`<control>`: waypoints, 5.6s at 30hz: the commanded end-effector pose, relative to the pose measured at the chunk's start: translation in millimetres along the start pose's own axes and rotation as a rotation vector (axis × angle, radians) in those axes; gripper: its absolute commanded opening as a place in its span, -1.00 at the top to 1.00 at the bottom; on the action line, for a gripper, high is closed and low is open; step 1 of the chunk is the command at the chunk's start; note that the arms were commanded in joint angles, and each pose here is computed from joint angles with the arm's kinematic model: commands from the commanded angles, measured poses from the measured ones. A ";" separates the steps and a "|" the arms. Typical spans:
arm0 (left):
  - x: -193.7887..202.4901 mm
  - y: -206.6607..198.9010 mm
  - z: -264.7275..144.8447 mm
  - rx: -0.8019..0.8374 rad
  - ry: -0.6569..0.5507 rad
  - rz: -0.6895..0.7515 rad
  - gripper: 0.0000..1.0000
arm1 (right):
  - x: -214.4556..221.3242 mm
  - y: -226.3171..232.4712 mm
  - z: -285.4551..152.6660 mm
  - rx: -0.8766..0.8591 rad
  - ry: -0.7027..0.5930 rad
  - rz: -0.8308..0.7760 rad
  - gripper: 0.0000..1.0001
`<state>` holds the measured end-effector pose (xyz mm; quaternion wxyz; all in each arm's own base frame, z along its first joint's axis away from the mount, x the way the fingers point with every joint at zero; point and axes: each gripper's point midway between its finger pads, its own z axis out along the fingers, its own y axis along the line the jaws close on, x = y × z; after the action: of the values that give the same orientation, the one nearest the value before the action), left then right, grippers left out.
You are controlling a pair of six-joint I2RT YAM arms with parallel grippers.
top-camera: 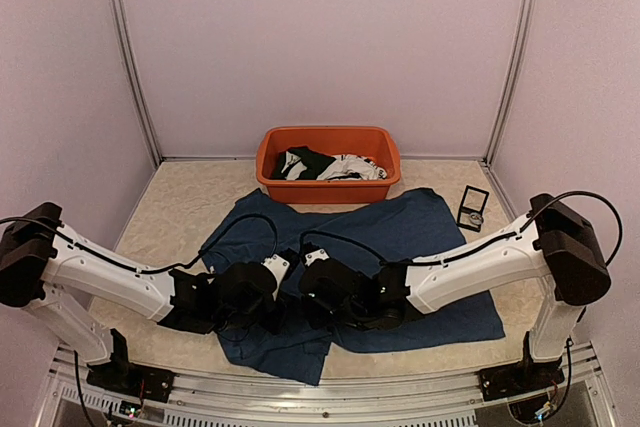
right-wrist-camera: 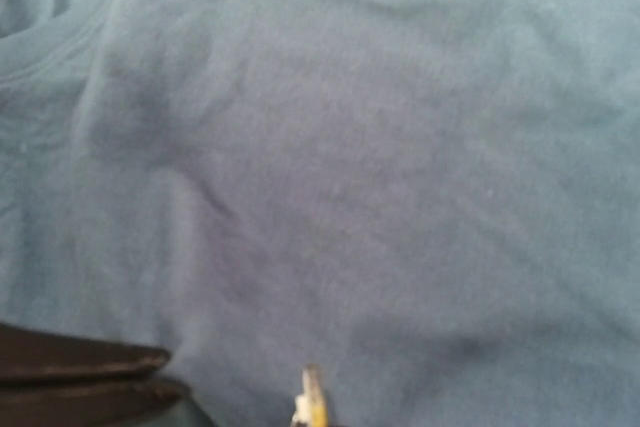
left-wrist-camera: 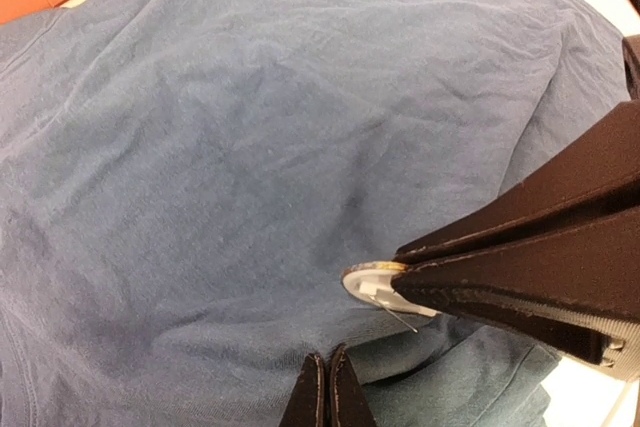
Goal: Pin the brooch onto the clothing
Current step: Cross the crumpled clothing at the center of the board.
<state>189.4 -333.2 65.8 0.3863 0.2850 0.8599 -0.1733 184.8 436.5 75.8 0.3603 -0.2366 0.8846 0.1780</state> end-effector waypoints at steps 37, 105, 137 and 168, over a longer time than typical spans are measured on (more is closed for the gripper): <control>-31.8 -37.1 -20.6 0.123 -0.269 0.077 1.00 | -16.4 -7.4 -22.8 -0.024 0.077 0.296 1.00; -19.4 -28.3 -7.1 0.015 -0.207 0.116 1.00 | -24.5 9.3 -44.1 0.061 0.079 0.187 1.00; -18.6 -16.0 -8.3 -0.046 -0.207 0.096 1.00 | 2.2 32.5 -52.6 -0.083 0.181 0.074 1.00; -19.6 -34.8 -50.3 0.226 -0.235 0.231 -0.66 | 29.0 27.4 -71.1 -0.144 0.361 -0.081 1.00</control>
<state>157.6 -343.5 115.4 0.4832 0.3732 0.7571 -0.2325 119.9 417.8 102.9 0.1973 -0.3041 0.9136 0.1843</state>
